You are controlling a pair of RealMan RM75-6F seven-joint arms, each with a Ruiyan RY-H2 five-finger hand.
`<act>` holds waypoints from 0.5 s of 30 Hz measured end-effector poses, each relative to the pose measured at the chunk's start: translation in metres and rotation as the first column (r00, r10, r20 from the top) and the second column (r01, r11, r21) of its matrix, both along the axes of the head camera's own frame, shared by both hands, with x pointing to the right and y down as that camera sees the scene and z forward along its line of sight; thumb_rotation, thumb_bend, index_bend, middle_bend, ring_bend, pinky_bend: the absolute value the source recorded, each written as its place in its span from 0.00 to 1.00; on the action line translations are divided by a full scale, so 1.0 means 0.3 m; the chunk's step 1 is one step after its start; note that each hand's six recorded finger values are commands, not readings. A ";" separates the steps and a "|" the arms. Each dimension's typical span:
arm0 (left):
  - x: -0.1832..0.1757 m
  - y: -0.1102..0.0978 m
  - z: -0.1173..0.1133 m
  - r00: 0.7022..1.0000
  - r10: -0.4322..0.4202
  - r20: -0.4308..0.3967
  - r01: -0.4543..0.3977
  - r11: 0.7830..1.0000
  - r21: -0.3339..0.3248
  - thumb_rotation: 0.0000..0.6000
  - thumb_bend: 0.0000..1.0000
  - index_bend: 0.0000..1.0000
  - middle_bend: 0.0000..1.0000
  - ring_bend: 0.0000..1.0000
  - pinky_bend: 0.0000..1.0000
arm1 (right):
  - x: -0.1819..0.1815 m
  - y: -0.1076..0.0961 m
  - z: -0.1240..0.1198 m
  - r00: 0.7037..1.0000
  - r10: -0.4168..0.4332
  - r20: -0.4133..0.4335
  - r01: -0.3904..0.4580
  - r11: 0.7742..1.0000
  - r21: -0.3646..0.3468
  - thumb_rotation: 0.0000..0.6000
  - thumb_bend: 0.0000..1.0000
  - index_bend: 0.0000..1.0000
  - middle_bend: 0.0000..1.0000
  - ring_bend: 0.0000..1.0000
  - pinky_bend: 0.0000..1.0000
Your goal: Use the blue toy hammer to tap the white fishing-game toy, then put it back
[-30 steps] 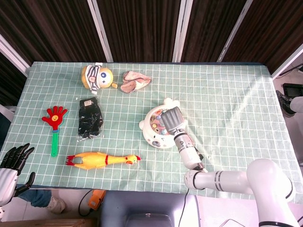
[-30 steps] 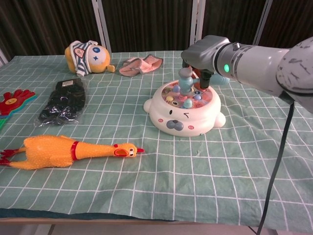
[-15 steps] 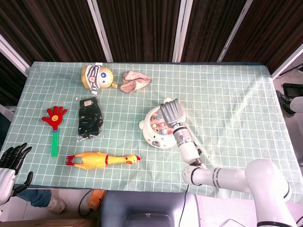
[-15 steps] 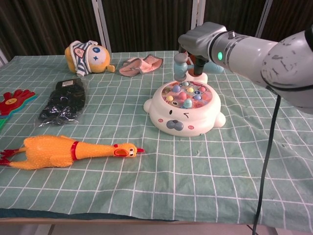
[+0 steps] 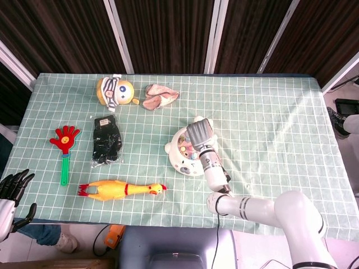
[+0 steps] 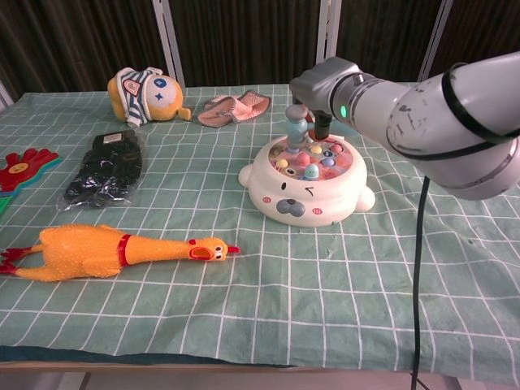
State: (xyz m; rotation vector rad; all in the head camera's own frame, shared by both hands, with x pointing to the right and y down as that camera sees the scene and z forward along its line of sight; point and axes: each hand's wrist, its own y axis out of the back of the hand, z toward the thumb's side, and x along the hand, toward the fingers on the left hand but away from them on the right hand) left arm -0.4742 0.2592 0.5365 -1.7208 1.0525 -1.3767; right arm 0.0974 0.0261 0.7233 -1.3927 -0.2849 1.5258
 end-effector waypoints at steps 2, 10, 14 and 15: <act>0.000 0.000 0.000 1.000 0.001 -0.001 -0.001 1.000 0.000 1.00 0.47 0.00 0.00 0.00 0.02 | -0.003 0.000 0.000 1.000 0.005 -0.003 -0.005 1.000 -0.002 1.00 0.69 0.93 0.65 0.65 0.64; 0.009 0.004 -0.002 1.000 0.013 -0.002 -0.013 1.000 0.002 1.00 0.47 0.00 0.00 0.00 0.02 | 0.013 -0.020 -0.049 0.998 0.029 0.048 -0.030 0.999 0.015 1.00 0.69 0.93 0.65 0.65 0.64; 0.013 0.008 -0.005 1.000 0.017 -0.001 -0.017 1.000 0.008 1.00 0.47 0.00 0.00 0.00 0.02 | 0.050 -0.024 -0.095 0.997 0.018 0.078 -0.021 0.999 0.030 1.00 0.69 0.93 0.65 0.65 0.63; 0.014 0.009 -0.005 1.000 0.018 -0.001 -0.018 1.000 0.008 1.00 0.47 0.00 0.00 0.00 0.02 | 0.063 -0.022 -0.107 0.996 0.012 0.084 -0.015 0.999 0.033 1.00 0.69 0.93 0.65 0.65 0.63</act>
